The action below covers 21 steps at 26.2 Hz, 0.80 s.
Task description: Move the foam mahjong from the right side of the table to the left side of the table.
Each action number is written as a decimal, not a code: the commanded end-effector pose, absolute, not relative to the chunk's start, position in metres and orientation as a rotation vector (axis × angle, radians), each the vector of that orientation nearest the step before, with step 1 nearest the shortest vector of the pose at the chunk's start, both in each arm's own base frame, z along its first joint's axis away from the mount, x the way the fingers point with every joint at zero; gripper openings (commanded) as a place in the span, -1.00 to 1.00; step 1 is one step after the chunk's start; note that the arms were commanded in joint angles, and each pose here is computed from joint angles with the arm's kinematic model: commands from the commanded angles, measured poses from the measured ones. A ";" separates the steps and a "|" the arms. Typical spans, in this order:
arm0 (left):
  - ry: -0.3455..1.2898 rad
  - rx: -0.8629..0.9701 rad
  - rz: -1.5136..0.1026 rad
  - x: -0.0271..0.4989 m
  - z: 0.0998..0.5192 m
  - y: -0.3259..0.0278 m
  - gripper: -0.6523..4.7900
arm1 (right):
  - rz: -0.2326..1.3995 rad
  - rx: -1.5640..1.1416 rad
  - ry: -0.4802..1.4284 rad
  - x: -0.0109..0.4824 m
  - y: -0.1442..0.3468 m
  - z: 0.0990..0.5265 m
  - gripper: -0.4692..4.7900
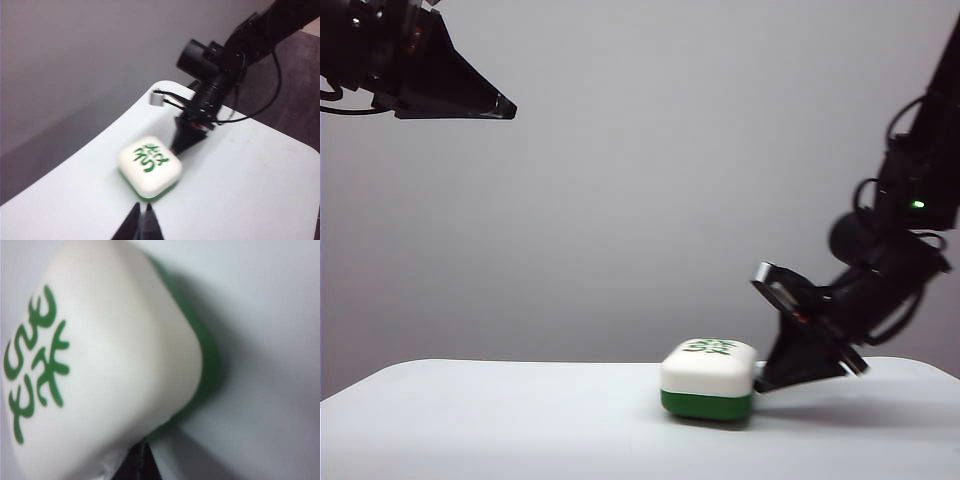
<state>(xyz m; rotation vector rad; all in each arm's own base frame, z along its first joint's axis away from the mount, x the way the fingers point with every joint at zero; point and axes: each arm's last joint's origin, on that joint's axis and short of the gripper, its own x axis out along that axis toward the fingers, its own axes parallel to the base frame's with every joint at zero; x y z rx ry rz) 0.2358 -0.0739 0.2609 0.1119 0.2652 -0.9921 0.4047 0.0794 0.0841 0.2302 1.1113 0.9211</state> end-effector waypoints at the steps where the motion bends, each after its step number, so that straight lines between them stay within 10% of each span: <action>1: 0.267 0.107 -1.018 0.235 0.261 -0.074 -0.78 | 0.895 0.215 1.002 0.420 0.092 0.097 -0.84; 21: 0.317 0.092 -1.018 0.232 0.258 -0.073 -0.78 | 1.054 0.248 0.984 0.413 0.177 0.095 -0.84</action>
